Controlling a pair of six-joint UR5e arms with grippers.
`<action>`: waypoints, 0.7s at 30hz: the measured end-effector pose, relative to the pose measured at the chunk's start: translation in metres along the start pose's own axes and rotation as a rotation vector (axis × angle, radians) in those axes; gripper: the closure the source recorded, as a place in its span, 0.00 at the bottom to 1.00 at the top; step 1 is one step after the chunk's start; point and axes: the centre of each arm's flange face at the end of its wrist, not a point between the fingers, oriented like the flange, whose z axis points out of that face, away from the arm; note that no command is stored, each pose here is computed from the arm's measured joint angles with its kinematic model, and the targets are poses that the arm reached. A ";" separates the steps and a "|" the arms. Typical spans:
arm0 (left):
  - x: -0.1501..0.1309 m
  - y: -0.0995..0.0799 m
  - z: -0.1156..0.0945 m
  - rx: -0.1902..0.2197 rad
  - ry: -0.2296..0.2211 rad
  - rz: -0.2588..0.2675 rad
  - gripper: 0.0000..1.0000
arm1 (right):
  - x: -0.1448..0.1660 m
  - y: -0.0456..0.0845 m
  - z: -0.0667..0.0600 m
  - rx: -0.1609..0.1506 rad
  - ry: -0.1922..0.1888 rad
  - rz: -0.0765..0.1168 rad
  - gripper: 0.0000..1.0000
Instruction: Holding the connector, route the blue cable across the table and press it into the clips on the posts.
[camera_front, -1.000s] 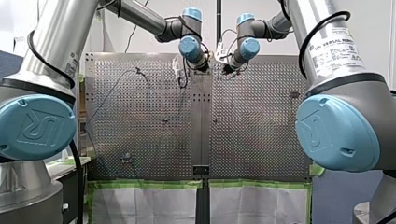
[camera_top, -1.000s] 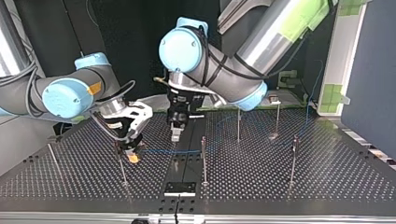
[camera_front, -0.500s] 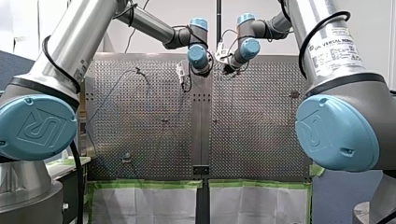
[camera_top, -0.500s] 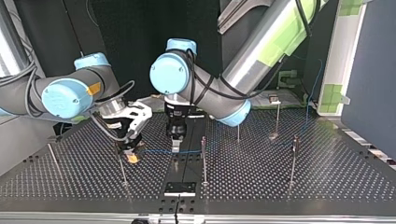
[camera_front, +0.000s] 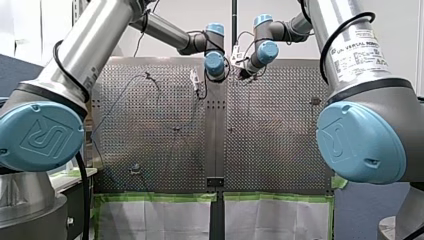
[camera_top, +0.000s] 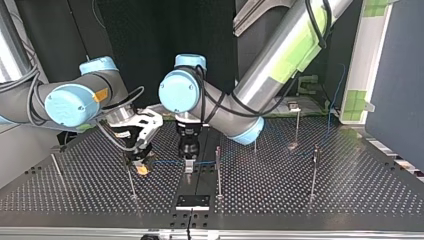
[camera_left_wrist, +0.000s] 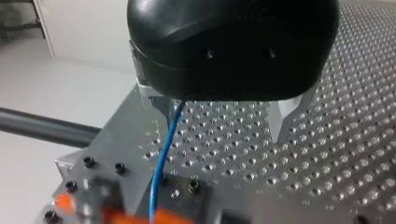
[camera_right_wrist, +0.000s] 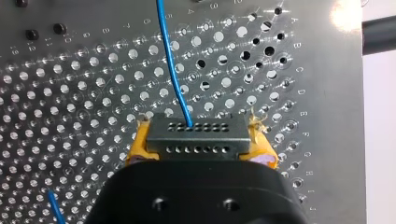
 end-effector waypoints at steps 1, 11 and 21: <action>0.000 0.001 0.002 -0.006 -0.007 -0.003 0.00 | 0.000 0.000 0.000 0.000 0.000 0.000 1.00; -0.003 0.005 0.006 -0.035 -0.006 0.001 0.00 | 0.000 0.000 0.000 0.007 0.000 0.008 1.00; 0.024 0.002 0.003 -0.033 0.063 0.038 0.08 | 0.000 -0.001 0.000 0.022 -0.001 0.012 1.00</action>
